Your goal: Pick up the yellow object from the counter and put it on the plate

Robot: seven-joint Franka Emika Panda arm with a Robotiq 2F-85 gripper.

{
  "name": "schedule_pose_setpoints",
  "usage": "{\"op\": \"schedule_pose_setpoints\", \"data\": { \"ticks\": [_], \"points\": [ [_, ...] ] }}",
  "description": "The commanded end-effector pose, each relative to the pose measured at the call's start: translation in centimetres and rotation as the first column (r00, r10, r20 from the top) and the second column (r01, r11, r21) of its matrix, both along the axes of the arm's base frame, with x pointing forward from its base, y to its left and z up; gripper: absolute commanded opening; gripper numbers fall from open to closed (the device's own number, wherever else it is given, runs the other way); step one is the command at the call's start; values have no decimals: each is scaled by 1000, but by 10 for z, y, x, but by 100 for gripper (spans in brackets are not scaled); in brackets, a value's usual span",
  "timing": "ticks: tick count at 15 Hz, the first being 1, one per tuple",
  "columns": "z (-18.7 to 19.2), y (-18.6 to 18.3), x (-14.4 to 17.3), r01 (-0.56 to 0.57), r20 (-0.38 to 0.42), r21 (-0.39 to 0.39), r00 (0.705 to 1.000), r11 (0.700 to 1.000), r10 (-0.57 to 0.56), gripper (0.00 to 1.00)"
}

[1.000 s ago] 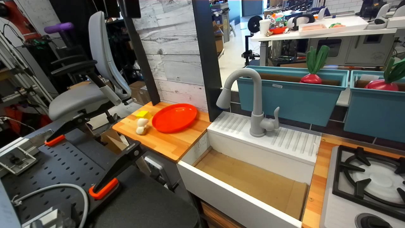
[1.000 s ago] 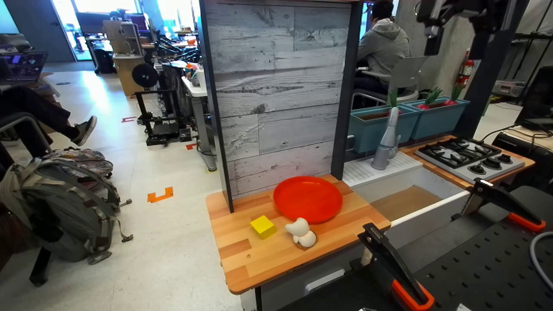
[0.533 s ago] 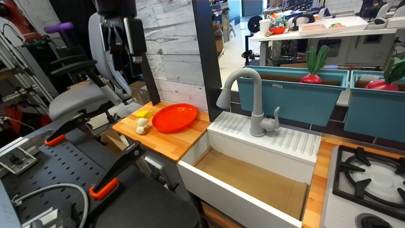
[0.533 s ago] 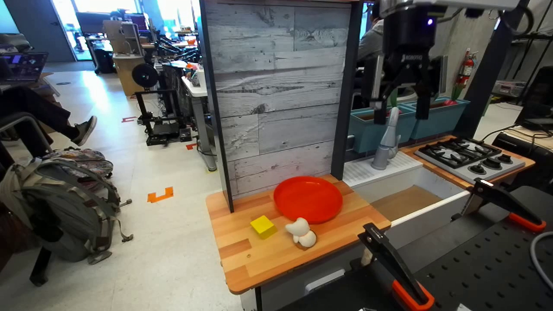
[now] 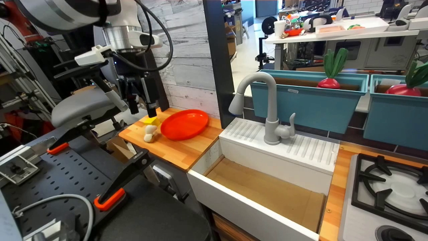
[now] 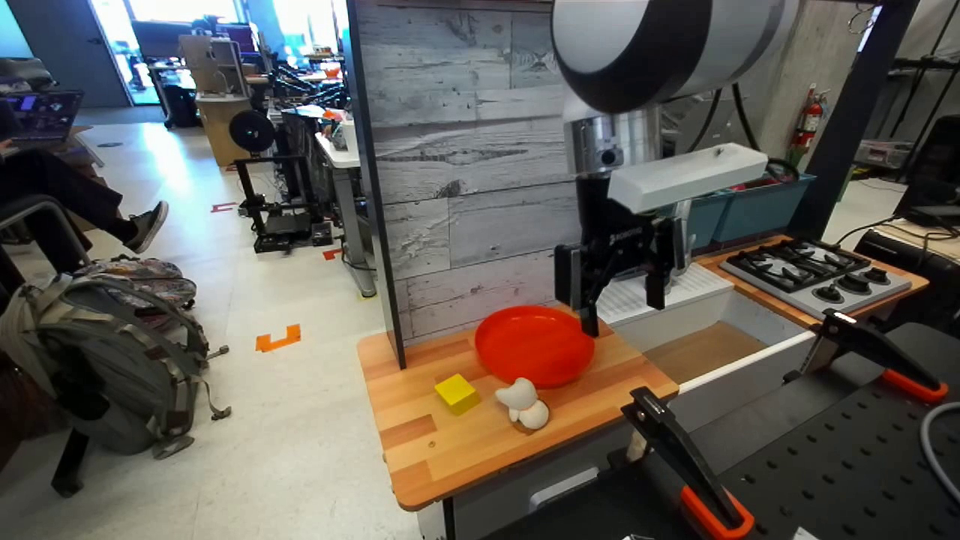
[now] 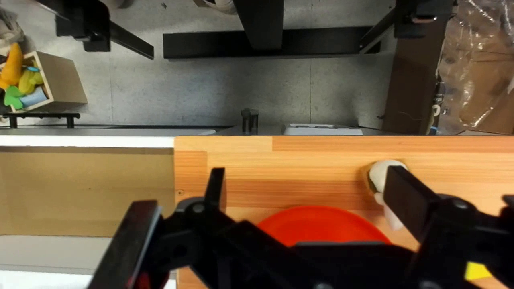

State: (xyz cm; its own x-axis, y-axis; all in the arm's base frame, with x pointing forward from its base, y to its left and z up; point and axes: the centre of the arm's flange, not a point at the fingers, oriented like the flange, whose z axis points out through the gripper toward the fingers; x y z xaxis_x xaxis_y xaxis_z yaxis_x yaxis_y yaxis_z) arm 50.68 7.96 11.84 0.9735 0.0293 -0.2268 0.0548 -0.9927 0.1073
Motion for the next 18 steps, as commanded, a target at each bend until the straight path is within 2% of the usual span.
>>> {"op": "schedule_pose_setpoints", "data": {
  "ticks": [1,12,18],
  "points": [
    [-31,37,20,-48,40,-7,998,999,49,100],
    [-78,137,53,-192,122,14,974,981,189,100],
    [-105,172,74,-227,135,17,966,974,223,100]
  ]
}}
